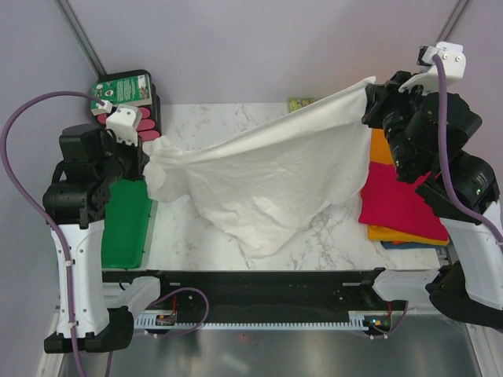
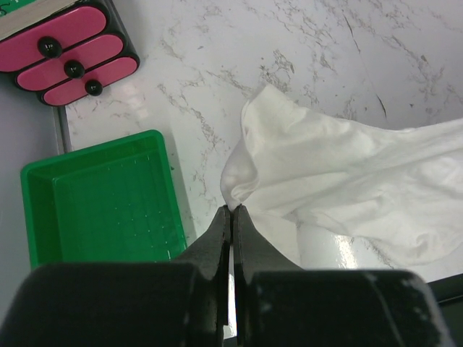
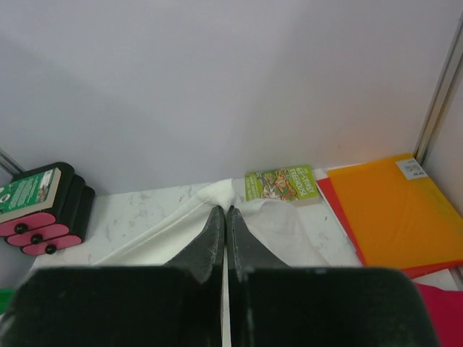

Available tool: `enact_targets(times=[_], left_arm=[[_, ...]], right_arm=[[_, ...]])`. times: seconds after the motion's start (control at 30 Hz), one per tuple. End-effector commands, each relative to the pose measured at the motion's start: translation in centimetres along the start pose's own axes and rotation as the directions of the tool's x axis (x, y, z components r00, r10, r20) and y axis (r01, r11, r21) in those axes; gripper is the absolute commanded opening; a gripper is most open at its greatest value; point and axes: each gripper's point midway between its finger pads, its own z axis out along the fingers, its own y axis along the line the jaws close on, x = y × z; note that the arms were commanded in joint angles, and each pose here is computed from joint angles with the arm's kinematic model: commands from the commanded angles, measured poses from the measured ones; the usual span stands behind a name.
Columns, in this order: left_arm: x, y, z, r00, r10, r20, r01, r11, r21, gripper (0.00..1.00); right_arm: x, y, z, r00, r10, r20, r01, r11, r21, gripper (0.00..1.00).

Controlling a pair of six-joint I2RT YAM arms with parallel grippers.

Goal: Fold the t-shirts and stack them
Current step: Flatten out the tshirt

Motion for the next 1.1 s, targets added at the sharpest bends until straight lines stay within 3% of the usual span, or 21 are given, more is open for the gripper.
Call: enact_targets(times=[0.0,0.03,0.07,0.1,0.2,0.3,0.4,0.53,0.6,0.73,0.93,1.0,1.07], left_arm=[[-0.8,0.1,-0.2,0.998,0.041,0.052,-0.041,0.999,0.002,0.02],[-0.7,0.0,-0.1,0.998,0.038,0.05,-0.038,0.999,0.006,0.02],[-0.7,0.0,-0.1,0.998,0.038,0.048,-0.038,0.999,0.006,0.02],[-0.8,0.1,-0.1,0.998,0.039,0.052,-0.039,0.999,0.002,0.02],[-0.6,0.3,0.0,0.998,0.043,0.053,-0.043,0.999,-0.012,0.02],[0.0,0.2,0.7,0.999,0.032,0.034,-0.032,0.999,-0.001,0.02],[0.2,-0.1,0.7,0.999,0.017,0.033,-0.018,1.0,0.016,0.02],[-2.7,-1.2,-3.1,0.982,0.049,0.18,-0.055,0.998,0.026,0.02],[-4.5,-2.7,-7.0,0.947,0.076,0.313,-0.093,0.995,0.038,0.02],[-8.3,-5.0,-16.0,0.823,0.106,0.558,-0.14,0.99,0.019,0.02],[-10.9,-6.6,-25.8,0.677,0.094,0.73,-0.113,0.993,-0.024,0.02],[-11.4,-6.5,-25.8,0.675,0.099,0.731,-0.115,0.993,-0.028,0.02],[-11.8,-5.2,-21.9,0.739,0.088,0.669,-0.097,0.995,-0.023,0.02]], right_arm=[[2.3,-0.4,-1.0,0.999,0.014,-0.042,-0.015,0.999,-0.034,0.0],[0.8,0.1,-2.0,0.998,0.054,0.026,-0.051,0.992,-0.113,0.0],[-3.5,0.2,-3.1,0.966,0.189,0.175,-0.16,0.972,-0.171,0.0],[-5.6,-1.0,-4.8,0.941,0.241,0.239,-0.196,0.961,-0.196,0.0],[-8.6,-1.9,-6.1,0.929,0.223,0.294,-0.171,0.966,-0.193,0.0],[-6.8,-2.4,-4.7,0.961,0.161,0.227,-0.143,0.985,-0.096,0.0],[-2.1,-2.5,-3.5,0.994,0.055,0.094,-0.051,0.998,-0.041,0.0],[-0.1,-3.4,-4.4,0.997,0.039,0.064,-0.035,0.998,-0.052,0.0],[0.1,-4.4,-5.0,0.998,0.022,0.06,-0.021,0.999,-0.031,0.0],[-1.1,-5.8,-6.7,0.996,0.031,0.089,-0.029,0.999,-0.031,0.0],[-3.5,-7.9,-8.8,0.989,0.051,0.139,-0.051,0.999,-0.006,0.0],[-2.7,-8.1,-8.3,0.992,0.022,0.121,-0.025,0.999,0.024,0.0],[-0.7,-7.9,-6.9,0.997,-0.008,0.079,0.002,0.998,0.07,0.0]])
